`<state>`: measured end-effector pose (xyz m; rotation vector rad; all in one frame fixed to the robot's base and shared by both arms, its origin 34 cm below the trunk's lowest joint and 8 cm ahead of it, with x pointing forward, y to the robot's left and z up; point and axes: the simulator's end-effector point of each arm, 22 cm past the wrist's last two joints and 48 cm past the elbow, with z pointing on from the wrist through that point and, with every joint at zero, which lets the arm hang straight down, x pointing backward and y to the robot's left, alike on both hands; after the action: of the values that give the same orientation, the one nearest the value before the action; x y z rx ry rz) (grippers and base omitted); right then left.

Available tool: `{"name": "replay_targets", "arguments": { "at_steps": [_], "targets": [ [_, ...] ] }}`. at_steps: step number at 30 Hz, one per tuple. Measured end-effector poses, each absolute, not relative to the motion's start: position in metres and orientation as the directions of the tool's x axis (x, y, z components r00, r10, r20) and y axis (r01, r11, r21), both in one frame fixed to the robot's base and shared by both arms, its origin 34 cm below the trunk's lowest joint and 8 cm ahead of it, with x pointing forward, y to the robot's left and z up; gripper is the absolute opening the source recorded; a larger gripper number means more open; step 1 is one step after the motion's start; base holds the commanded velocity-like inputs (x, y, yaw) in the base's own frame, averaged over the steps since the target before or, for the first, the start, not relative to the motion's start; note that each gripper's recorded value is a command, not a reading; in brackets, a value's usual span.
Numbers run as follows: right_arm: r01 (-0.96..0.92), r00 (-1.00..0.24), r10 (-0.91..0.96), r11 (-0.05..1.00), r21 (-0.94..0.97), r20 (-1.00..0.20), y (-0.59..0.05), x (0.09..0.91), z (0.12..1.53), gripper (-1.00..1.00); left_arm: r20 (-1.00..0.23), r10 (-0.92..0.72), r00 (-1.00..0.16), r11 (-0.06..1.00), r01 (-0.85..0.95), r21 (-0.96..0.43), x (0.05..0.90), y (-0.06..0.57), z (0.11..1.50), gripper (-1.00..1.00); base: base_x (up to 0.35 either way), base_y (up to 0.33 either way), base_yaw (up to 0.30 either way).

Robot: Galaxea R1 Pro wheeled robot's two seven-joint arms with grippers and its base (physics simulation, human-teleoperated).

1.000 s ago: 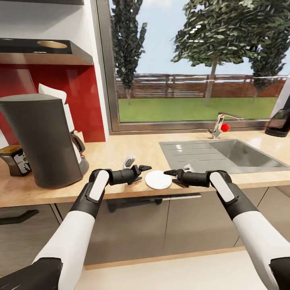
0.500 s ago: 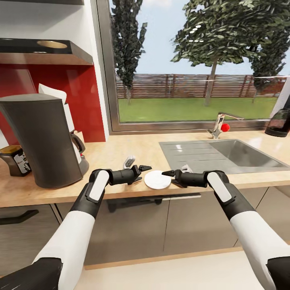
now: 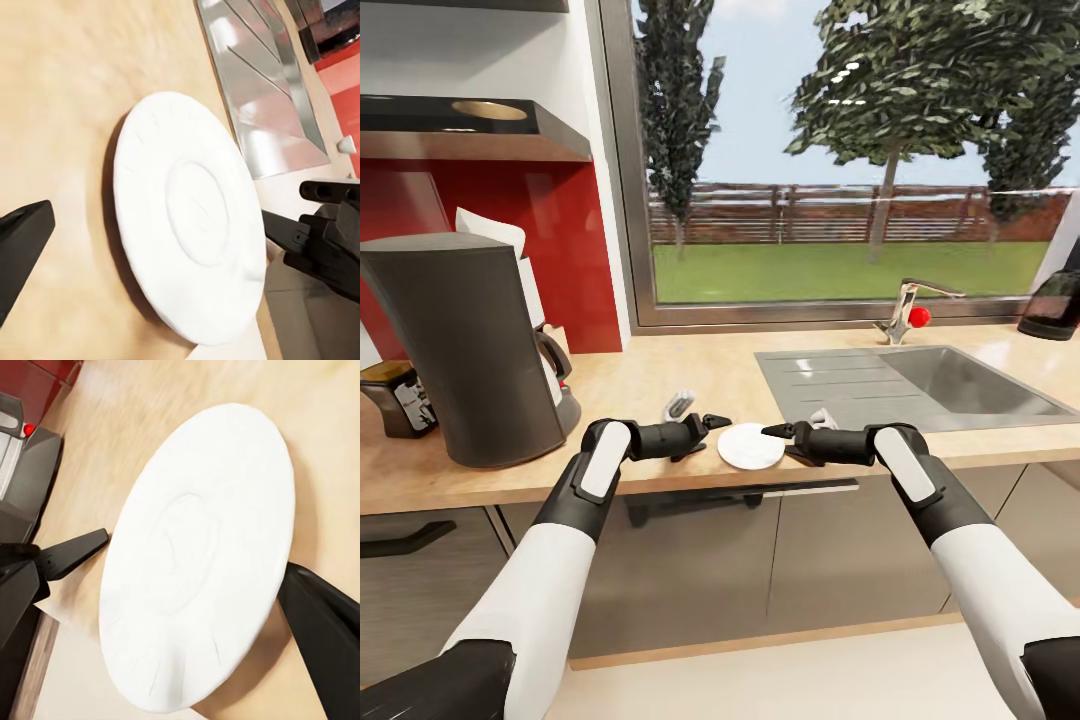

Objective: Set up a coffee station on the kitchen countertop: keep the coffee maker on the countertop, move the bottle of coffee from the kitchen shelf to the counter next to the coffee maker, place a paper coffee filter on top of the coffee maker, put the saucer next to the coffee maker with the coffee cup on the saucer, and place the electric kettle next to the coffee maker.

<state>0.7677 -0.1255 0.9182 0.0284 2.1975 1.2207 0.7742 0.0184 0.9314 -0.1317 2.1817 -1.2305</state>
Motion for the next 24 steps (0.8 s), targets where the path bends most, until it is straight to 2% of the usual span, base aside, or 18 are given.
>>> {"name": "replay_targets", "arguments": {
  "at_steps": [24],
  "targets": [
    [-0.255,-0.815,0.303,0.577,0.776,-0.494,-0.1269,0.7675,0.9128,1.0,-0.469,-0.371,-0.802,0.566,0.205,-0.798,0.7743,0.0193,0.9299,1.0,0.0,0.0,0.0]
  ]
}}
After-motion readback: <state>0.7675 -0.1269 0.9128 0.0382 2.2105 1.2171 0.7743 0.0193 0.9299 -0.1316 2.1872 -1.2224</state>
